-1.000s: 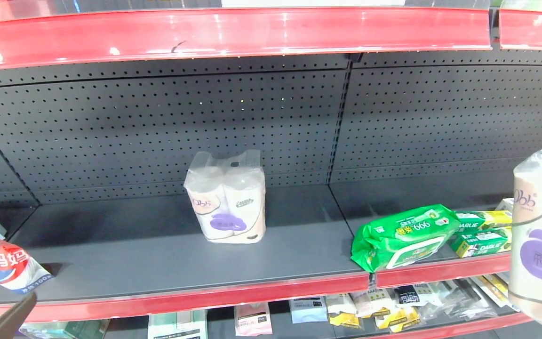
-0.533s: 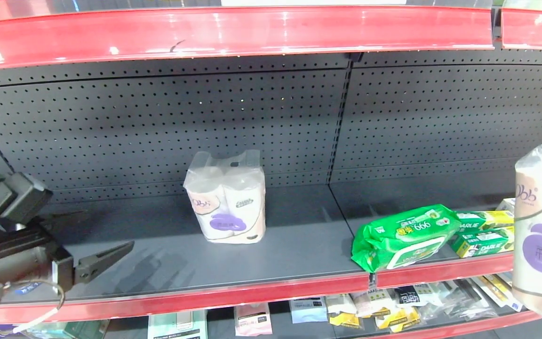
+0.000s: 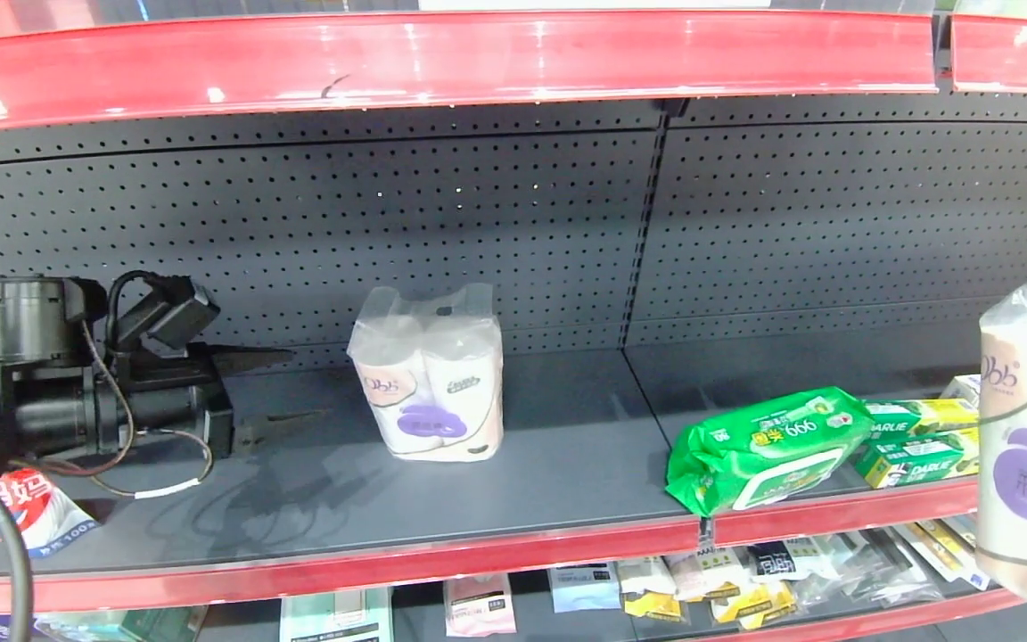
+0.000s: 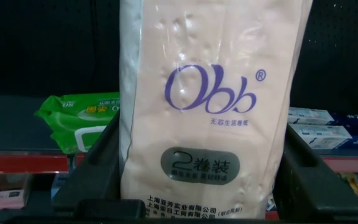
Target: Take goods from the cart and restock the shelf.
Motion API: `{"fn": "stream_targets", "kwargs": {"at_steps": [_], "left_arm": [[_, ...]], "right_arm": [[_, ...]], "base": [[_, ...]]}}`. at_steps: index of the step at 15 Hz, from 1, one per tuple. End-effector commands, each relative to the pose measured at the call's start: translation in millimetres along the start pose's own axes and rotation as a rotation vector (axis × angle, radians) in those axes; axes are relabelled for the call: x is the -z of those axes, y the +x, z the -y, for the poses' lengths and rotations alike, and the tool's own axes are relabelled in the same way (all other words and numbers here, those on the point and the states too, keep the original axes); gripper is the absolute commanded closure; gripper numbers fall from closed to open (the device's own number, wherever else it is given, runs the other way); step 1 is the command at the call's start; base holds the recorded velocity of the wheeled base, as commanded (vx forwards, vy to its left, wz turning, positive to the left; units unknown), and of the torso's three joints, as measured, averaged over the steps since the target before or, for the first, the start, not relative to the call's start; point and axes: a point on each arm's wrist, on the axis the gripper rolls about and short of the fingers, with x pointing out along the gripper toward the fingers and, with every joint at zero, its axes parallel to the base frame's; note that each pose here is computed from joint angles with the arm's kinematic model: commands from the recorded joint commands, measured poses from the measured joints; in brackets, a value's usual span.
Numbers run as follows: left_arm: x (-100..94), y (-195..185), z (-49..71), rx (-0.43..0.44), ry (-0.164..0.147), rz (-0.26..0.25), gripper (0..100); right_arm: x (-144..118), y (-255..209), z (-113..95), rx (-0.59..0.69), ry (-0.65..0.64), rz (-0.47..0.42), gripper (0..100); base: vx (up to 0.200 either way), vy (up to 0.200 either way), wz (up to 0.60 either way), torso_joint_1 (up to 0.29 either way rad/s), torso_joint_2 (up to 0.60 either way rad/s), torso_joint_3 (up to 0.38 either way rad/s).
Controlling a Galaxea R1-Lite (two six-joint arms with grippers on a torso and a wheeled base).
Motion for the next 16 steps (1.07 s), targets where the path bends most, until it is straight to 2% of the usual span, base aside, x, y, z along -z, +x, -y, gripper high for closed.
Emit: {"fn": "stream_targets", "kwargs": {"at_steps": [1,3,6,9,11,13,16], "left_arm": [[6.2,19.2,-13.5,0.03,0.006,-0.012,0],[7.6,28.6,-24.6,0.073,0.073,0.014,0],[10.7,35.6,-31.6,0.104,0.078,0.029,0],[8.1,45.3,-43.2,0.127,0.095,0.056,0],[13.0,53.2,-48.4,0.14,0.106,0.056,0],[18.8,57.8,-50.3,0.171,0.123,0.066,0],[20.5,64.6,-50.1,0.204,0.123,0.076,0]], "right_arm": [[1.2,0.5,-0.3,-0.001,0.0,-0.006,100],[3.3,0.9,-0.8,-0.003,-0.001,-0.02,100],[4.3,0.8,-1.0,-0.007,-0.002,-0.034,100],[2.7,1.0,-0.3,0.009,-0.004,-0.034,100],[1.8,2.4,-0.1,0.013,-0.004,-0.038,100],[-0.1,3.5,0.3,0.014,-0.004,-0.036,100],[-0.5,5.0,0.3,0.012,-0.006,-0.041,100]], "base": [[0.0,0.0,0.0,0.0,0.0,0.0],[0.0,0.0,0.0,0.0,0.0,0.0],[0.0,0.0,0.0,0.0,0.0,0.0],[0.0,0.0,0.0,0.0,0.0,0.0],[0.0,0.0,0.0,0.0,0.0,0.0],[0.0,0.0,0.0,0.0,0.0,0.0],[0.0,0.0,0.0,0.0,0.0,0.0]]}}
